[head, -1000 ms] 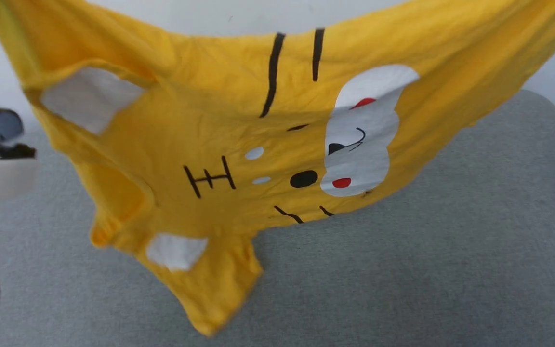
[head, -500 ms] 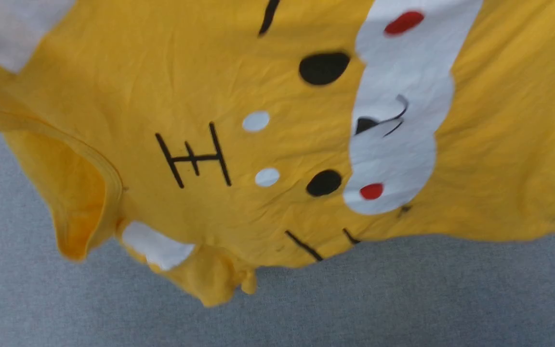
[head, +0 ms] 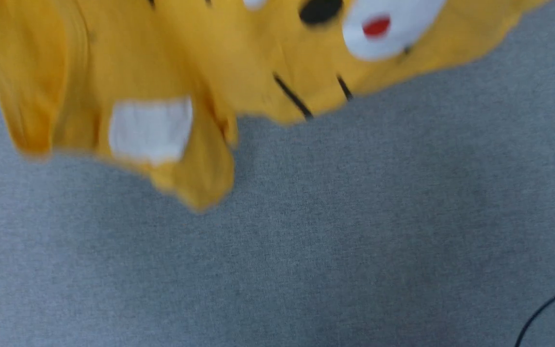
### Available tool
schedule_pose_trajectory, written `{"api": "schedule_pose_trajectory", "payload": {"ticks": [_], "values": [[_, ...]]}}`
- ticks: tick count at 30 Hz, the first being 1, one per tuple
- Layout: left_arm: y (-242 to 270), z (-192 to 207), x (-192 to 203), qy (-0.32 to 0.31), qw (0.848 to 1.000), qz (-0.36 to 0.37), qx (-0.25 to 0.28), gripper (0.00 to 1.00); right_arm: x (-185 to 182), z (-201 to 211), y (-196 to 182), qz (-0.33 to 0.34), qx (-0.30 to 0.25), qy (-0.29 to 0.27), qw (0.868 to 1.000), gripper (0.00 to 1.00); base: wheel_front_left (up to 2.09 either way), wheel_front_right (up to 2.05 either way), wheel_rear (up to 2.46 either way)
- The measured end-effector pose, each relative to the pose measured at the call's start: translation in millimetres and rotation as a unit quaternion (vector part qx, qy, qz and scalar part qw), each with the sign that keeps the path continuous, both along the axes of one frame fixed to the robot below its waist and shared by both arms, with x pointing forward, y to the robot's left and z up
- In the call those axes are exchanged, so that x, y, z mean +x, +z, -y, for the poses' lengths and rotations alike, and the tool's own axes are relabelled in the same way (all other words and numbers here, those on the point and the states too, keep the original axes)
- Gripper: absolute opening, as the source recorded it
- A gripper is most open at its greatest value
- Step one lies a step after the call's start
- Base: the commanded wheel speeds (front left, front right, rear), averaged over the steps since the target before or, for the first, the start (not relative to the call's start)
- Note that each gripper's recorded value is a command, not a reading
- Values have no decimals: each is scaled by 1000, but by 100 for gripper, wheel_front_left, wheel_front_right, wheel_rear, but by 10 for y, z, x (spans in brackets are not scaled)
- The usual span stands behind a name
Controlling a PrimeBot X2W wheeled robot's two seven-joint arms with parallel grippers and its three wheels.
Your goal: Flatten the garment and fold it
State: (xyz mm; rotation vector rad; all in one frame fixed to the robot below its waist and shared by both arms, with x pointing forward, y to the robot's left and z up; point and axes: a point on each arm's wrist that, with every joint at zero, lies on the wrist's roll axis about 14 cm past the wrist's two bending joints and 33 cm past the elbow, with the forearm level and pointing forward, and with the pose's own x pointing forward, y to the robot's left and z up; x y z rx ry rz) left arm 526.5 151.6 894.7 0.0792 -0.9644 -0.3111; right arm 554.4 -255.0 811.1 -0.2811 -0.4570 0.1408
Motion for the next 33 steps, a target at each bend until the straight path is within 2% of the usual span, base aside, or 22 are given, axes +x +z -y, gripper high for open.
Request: {"api": "schedule_pose_trajectory", "payload": {"ticks": [6,12,19,23,26,33], "values": [[-97,-17,591,19,1000,3,-10,0,605,-17,-236,-6,-12,-14,1000,0,0,0,0],[-205,-99,972,41,999,23,-16,0,1082,-130,-614,-29,-34,-12,999,0,0,0,0],[-979,-45,1514,42,997,-63,4,0,1447,-252,-1280,-59,-38,3,998,0,0,0,0],[-1711,-38,1670,45,987,-148,37,0,1495,-482,-1858,-93,-33,34,995,0,0,0,0],[-2271,-54,1628,42,975,-214,47,0,1396,-626,-2346,-135,-24,52,989,0,0,0,0],[-3368,-76,1067,30,933,-350,76,0,877,-877,-3029,-212,0,87,973,0,0,0,0]]}}
